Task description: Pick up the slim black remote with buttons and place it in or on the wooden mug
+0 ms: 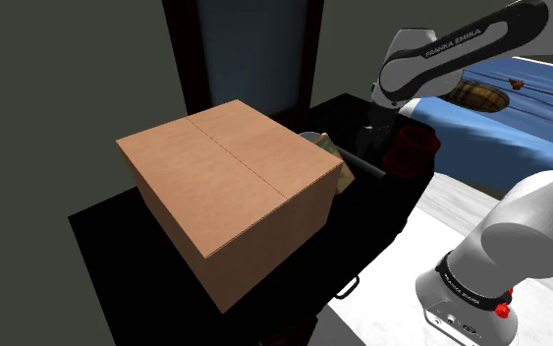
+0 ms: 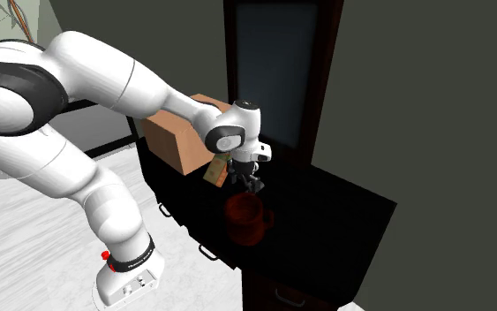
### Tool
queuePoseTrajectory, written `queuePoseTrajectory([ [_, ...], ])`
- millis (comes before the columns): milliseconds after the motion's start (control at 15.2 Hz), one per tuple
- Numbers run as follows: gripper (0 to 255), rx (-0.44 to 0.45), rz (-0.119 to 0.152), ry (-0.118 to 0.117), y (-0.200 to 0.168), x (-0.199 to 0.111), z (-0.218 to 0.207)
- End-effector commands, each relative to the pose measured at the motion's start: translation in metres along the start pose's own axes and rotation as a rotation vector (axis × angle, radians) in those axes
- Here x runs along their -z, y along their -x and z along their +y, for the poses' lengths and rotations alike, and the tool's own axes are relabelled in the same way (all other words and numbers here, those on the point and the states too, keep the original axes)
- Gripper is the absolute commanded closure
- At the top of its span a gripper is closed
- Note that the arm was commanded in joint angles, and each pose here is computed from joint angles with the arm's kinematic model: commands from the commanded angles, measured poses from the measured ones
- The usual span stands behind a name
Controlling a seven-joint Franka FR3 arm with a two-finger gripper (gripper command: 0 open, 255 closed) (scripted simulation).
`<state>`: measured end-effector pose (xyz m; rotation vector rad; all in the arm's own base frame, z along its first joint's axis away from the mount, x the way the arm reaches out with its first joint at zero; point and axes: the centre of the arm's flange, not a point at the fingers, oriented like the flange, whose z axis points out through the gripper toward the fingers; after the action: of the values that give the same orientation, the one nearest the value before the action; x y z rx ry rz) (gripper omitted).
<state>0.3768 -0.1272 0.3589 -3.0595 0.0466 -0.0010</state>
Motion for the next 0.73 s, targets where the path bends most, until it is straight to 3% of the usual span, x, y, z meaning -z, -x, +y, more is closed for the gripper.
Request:
queuePoseTrajectory([
  [0, 0, 0.000, -0.002, 0.002, -0.002, -0.015, 0.003],
  [396, 0, 0.000, -0.002, 0.002, -0.002, -0.044, 0.003],
  [660, 0, 0.000, -0.002, 0.002, -0.002, -0.044, 0.003],
])
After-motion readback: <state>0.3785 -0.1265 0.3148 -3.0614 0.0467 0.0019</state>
